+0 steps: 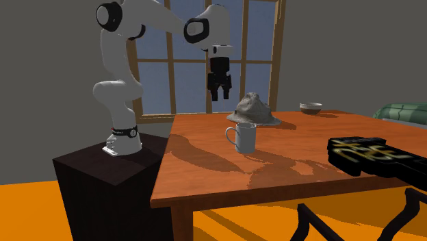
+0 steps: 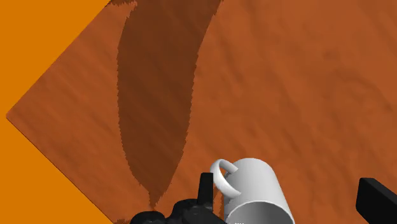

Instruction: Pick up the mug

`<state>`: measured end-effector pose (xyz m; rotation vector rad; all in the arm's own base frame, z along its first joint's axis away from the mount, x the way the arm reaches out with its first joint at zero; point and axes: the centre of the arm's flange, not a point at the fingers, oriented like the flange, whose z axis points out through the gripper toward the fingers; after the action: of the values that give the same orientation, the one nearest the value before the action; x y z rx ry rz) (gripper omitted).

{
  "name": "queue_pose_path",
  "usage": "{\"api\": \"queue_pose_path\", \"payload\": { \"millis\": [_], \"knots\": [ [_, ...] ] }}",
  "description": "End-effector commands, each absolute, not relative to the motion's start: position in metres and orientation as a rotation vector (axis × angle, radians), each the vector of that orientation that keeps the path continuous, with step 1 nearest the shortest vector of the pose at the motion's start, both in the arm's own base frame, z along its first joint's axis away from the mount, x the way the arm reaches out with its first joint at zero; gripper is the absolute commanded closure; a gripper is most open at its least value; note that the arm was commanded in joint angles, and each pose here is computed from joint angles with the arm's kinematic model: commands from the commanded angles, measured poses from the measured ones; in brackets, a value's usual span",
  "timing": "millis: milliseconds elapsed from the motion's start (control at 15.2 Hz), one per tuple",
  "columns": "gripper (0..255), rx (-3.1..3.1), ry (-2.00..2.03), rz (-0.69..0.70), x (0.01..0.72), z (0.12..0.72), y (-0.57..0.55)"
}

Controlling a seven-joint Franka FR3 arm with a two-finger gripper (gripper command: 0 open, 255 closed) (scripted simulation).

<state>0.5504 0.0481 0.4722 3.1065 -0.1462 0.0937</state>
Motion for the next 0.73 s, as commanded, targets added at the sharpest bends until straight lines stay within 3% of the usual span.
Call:
{"api": "queue_pose_path", "payload": {
  "millis": [0,660],
  "knots": [
    [0,3.111,-0.149,0.094,0.576,0.460,0.053],
    [0,3.130,-0.160,0.094,0.664,0.400,0.076]
  ]
}}
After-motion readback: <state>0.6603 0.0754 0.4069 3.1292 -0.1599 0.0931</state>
